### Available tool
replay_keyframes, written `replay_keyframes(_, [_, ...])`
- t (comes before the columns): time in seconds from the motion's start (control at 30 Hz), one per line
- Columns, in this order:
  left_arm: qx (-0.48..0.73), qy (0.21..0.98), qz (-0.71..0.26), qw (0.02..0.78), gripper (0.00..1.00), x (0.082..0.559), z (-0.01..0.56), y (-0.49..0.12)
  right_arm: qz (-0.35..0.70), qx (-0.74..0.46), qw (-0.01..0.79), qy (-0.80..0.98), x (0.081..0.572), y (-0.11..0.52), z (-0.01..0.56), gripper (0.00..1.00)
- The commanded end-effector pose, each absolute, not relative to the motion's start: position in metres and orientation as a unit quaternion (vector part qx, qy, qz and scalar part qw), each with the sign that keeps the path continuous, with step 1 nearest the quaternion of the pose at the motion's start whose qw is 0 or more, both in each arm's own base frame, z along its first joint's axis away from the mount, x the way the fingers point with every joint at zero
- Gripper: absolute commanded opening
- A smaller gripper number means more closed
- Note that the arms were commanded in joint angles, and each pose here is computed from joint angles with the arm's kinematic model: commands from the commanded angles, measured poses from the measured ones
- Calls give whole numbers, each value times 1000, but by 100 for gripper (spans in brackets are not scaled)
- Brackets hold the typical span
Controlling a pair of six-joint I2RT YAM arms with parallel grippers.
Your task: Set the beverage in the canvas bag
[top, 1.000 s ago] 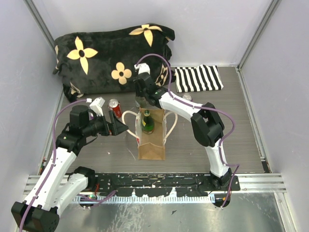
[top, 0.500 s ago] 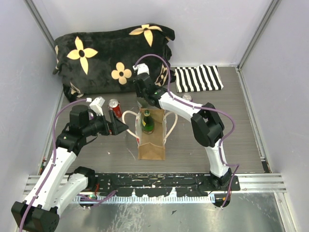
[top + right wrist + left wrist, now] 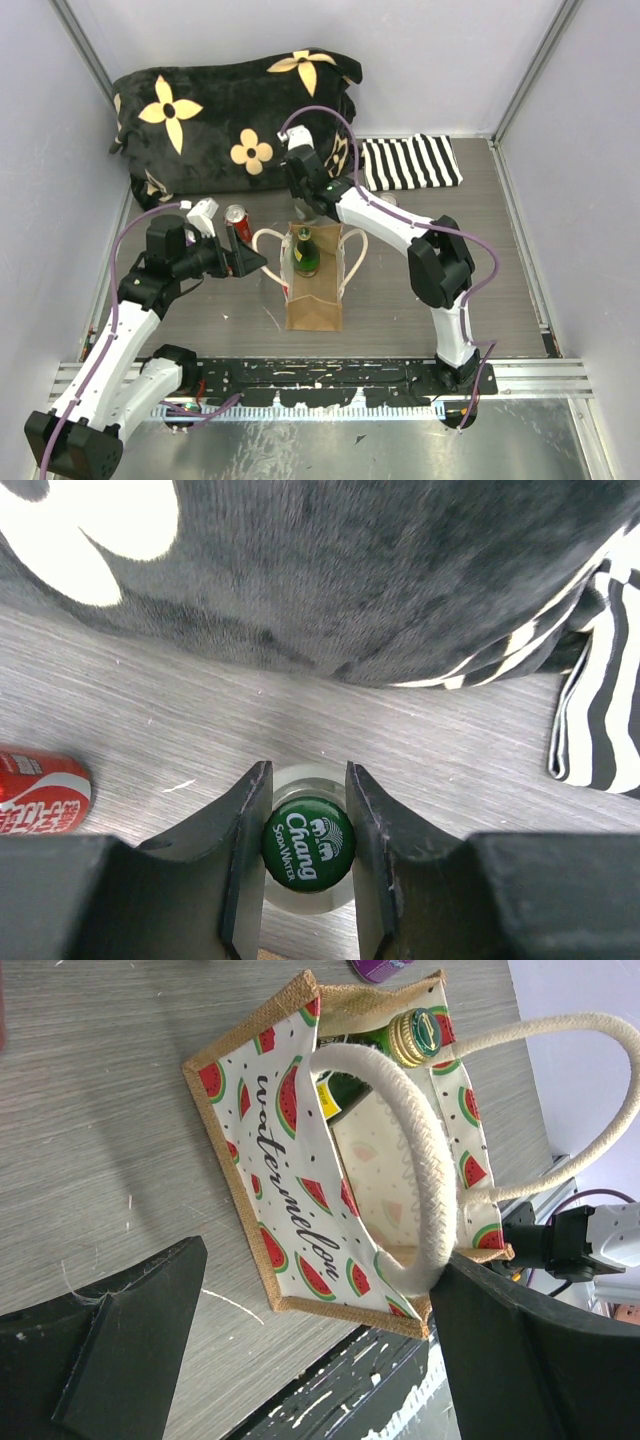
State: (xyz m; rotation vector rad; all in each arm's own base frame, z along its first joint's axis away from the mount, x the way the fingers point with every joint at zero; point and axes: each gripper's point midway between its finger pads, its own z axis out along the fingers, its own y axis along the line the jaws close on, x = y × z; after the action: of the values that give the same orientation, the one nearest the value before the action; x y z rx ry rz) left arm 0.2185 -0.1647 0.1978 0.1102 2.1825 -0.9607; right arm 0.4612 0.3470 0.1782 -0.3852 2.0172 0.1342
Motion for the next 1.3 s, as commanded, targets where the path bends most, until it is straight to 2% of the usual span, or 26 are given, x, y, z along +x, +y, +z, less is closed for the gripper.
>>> replay_keyframes(0.0, [46,844,-382,373,98,223,199,-168,108,-93,654,743,461,331,340,1])
replay_keyframes(0.57, [50,845,-385,368,98,230,198,-171,132,-65,681,718,405,283,421,1])
replay_keyframes(1.27, [55,844,-384,371,98,235,200,-172,168,-74,627,757,301,274,408,1])
